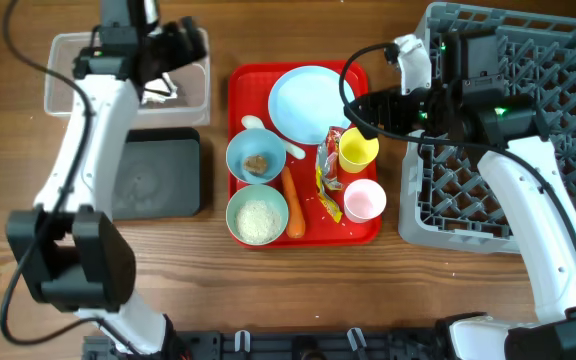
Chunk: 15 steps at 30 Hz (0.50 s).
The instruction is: Sort waste into correct bins and load items into the dishwasher rack
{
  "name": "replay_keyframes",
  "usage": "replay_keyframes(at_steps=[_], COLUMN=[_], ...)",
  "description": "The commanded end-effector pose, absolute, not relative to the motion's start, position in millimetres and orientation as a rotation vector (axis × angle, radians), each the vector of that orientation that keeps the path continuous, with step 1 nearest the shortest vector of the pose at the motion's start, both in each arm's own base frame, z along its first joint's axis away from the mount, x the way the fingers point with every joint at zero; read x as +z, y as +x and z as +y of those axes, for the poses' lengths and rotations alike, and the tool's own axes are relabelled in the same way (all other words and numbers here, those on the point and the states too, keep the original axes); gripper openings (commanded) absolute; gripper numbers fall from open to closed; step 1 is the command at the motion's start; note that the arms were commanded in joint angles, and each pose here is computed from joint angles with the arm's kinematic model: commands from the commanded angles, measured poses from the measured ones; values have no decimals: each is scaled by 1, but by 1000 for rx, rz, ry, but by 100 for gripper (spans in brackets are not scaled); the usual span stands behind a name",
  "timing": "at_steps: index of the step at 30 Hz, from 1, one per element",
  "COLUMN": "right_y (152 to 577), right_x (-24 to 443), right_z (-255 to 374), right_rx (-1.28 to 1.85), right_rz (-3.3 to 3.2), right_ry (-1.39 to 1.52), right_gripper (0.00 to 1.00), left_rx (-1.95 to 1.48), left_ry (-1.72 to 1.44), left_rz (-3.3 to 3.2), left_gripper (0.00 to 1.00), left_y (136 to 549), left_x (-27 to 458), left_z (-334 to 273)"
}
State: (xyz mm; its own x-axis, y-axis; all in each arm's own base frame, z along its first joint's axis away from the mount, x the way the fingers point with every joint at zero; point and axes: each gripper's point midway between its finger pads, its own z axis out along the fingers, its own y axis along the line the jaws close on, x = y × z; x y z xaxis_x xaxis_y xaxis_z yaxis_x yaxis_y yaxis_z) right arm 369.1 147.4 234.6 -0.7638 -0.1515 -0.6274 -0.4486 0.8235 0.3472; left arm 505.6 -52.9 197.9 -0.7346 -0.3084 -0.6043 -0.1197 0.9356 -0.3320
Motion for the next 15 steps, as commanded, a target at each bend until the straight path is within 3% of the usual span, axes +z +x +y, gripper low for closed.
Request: replay_keyframes(at_steps=[1, 5, 9, 15], right_y=[374, 375, 371, 370], right_x=[237, 232, 225, 221], right_z=[148, 140, 133, 130], right_rx=[655, 594, 553, 530], right_rz=[2397, 2425, 2466, 2484], right_ry=[-419, -399, -381, -371], right_gripper=[95, 96, 96, 94], left_rx=[-479, -436, -418, -294], left_ry=[234, 576, 707, 864], left_rz=[2497, 2646, 2741, 2880], left_gripper=[98, 92, 77, 75], left_y=[454, 400, 371, 335], left_x=[196, 142, 99, 35], left_z=[-161, -235, -270, -290])
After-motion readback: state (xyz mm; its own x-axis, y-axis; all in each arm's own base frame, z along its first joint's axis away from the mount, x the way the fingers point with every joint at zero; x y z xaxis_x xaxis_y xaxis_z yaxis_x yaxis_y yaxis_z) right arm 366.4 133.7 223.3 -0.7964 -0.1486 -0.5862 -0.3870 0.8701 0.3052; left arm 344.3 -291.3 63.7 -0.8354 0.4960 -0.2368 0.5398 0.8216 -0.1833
